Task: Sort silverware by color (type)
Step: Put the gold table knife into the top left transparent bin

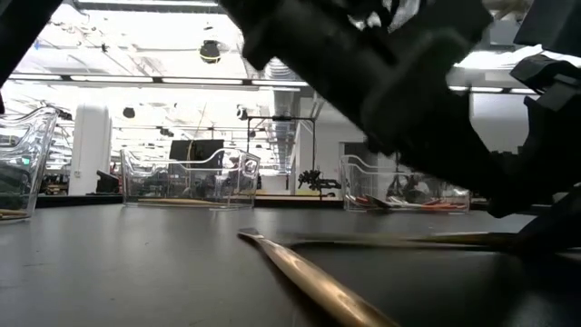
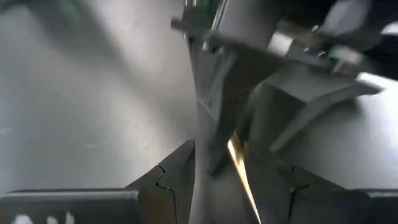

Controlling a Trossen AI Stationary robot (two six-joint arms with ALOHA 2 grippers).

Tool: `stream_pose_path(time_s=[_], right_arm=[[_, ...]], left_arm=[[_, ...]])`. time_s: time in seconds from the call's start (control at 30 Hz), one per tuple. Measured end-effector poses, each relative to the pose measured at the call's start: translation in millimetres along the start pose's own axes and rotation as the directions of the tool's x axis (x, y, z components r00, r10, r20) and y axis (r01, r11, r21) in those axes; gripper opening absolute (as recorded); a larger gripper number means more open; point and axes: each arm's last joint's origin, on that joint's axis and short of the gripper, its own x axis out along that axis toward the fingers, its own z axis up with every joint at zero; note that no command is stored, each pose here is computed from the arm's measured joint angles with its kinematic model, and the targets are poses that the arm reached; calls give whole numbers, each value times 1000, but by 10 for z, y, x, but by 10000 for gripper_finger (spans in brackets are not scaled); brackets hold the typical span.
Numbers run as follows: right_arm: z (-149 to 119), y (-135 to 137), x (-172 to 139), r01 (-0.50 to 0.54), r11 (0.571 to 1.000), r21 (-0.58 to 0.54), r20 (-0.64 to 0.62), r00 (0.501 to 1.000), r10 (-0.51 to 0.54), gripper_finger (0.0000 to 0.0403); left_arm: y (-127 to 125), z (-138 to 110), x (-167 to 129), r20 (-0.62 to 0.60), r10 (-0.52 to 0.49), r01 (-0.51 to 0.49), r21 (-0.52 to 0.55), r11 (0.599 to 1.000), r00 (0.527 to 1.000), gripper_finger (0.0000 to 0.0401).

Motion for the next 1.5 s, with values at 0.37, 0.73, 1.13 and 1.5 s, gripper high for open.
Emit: stream_pose_path(time_s=[0.37, 0.73, 1.13, 1.5], right_arm=[[1, 2, 3, -5, 1000, 6, -3, 1000, 5, 179], [75, -55, 103, 0, 999, 41, -26, 1000, 1, 154], [178, -167, 248, 25, 995, 93, -58, 998, -20, 150], [178, -160, 249, -69, 990, 119, -160, 983, 87, 143]], left_arm=[[93, -142, -21, -157, 82, -88, -33, 996, 984, 123], [135, -271, 147, -147, -32, 21, -74, 997, 989, 123], [103, -257, 163, -96, -179, 173, -68, 983, 979, 123], [94, -251, 165, -80, -223, 218, -66, 974, 972, 123]])
